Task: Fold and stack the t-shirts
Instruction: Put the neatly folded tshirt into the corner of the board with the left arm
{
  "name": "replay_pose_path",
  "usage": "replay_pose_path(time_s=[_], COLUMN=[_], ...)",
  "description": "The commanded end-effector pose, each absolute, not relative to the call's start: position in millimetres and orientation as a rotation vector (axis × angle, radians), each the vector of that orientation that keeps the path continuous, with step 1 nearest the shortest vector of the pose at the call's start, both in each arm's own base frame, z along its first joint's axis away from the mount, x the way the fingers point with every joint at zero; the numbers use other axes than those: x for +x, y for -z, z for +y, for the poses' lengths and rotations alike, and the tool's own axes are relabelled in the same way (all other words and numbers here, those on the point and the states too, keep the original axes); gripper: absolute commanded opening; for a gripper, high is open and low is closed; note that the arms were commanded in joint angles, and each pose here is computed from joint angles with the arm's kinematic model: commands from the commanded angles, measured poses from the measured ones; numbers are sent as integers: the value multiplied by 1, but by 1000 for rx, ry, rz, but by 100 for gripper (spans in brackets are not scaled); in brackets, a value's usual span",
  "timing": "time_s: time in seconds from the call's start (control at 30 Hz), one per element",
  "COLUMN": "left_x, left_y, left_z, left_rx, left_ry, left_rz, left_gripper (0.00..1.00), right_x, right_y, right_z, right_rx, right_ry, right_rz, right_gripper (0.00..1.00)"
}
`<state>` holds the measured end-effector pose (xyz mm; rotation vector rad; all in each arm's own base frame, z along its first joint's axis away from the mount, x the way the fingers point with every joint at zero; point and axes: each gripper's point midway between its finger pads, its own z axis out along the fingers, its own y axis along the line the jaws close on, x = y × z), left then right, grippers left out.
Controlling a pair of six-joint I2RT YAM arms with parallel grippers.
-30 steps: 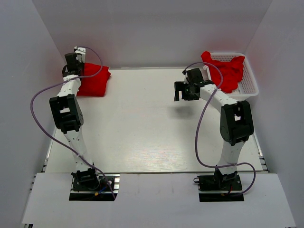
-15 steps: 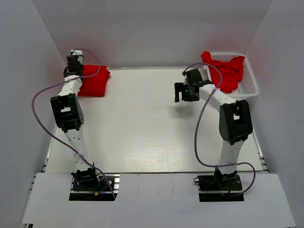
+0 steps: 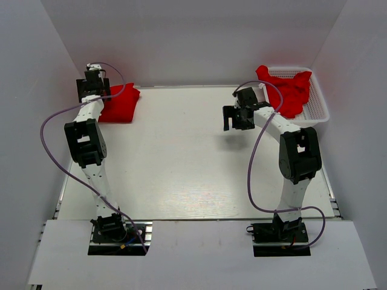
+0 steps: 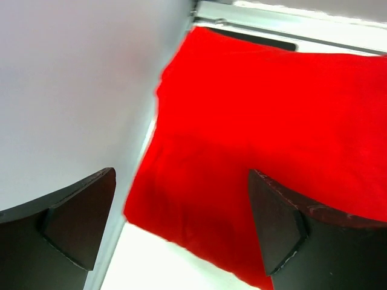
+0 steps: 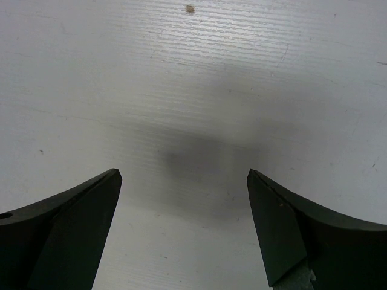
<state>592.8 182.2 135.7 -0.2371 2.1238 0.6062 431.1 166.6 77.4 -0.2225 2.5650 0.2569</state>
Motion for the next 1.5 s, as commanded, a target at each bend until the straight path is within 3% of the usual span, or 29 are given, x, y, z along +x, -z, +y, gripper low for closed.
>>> replay_pose_path(time_s=[0.0, 0.27, 0.43, 0.77, 1.0, 1.1, 1.47], left_x=[599, 606, 592, 514, 435, 409, 386], left_y=[-170, -179, -185, -212, -187, -202, -208], left_z=[171, 102, 58, -50, -107, -120, -144], left_rx=[-211, -105, -72, -60, -95, -76, -13], left_ry=[-508, -124, -59, 125, 112, 111, 27], left_rz=[2065, 2044, 2065, 2109, 2260, 2233, 2250], left_gripper=[100, 100, 100, 100, 100, 100, 100], right_x=[444, 444, 441, 418, 391, 374, 353], right_y=[-105, -125, -150, -186, -194, -189, -201], right_z=[174, 191, 195, 182, 156, 144, 125], right_rx=[-236, -276, -276, -188, -61, -32, 38], right_ry=[-282, -371, -397, -413, -338, -311, -272], right_rz=[2485, 2409, 2325, 2244, 2265, 2265, 2199], right_gripper=[90, 90, 90, 90, 90, 90, 90])
